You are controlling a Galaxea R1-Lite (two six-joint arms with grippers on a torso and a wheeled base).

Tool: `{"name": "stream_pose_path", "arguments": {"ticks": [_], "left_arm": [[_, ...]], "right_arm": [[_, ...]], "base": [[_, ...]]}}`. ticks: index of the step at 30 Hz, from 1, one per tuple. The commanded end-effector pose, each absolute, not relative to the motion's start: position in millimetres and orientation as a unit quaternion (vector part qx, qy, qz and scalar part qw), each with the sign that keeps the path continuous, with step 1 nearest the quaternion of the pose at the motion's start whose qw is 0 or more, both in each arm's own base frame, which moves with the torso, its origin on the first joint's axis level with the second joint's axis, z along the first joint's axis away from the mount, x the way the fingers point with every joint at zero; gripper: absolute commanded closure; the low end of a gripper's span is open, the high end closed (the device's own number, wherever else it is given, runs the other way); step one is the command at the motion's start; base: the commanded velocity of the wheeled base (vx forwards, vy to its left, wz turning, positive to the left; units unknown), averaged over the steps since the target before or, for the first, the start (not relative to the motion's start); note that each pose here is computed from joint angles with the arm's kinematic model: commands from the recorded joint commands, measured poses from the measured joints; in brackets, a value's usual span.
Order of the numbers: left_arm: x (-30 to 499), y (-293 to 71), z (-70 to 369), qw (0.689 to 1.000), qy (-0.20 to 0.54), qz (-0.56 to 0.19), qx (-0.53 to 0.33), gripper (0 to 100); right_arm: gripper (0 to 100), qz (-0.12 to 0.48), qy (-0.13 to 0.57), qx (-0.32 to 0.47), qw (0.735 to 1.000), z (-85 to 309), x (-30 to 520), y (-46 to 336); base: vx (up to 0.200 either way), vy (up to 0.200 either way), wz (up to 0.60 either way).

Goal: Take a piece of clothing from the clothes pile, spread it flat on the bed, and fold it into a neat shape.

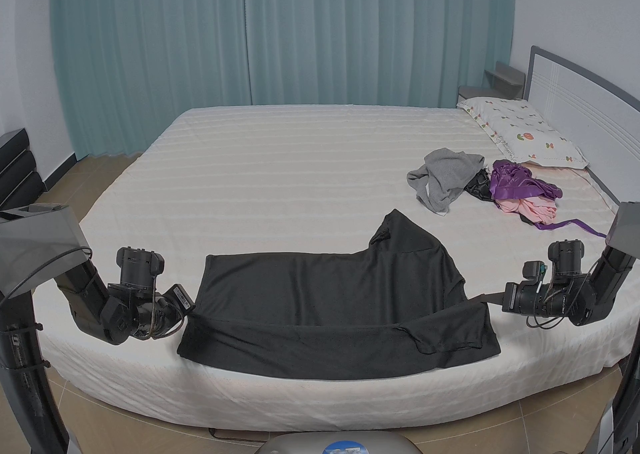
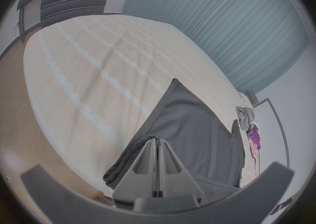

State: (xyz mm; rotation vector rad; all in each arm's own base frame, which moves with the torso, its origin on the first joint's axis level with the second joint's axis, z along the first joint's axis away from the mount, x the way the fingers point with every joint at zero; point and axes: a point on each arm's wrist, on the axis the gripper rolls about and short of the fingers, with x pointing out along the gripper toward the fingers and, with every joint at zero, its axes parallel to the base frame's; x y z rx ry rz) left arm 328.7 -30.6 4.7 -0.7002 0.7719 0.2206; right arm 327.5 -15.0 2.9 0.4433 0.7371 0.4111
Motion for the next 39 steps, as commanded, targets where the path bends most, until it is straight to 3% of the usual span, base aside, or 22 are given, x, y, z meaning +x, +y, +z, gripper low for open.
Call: {"name": "stream_pose_path", "arguments": {"ticks": [1, 11, 39], "left_arm": [[328.2, -28.2, 9.5, 0.863, 0.361, 0.106, -0.337, 100], [296.7, -28.8, 28.5, 0.87, 0.364, 0.092, -0.32, 100], [232.4, -19.9, 49.5, 0.891, 0.375, 0.072, -0.246, 100]], "right_arm": [[100, 0.196, 0.351, 0.214, 0.89, 4.6, 326.0, -17.0], [100, 0.204, 0.316, 0.239, 0.895, 43.5, 279.7, -41.2], [100, 0.228, 0.335, 0.225, 0.886, 44.9, 228.0, -32.9]], "base": [[0.0, 0.0, 0.0], [0.0, 0.0, 0.0], [0.0, 0.0, 0.0]]}}
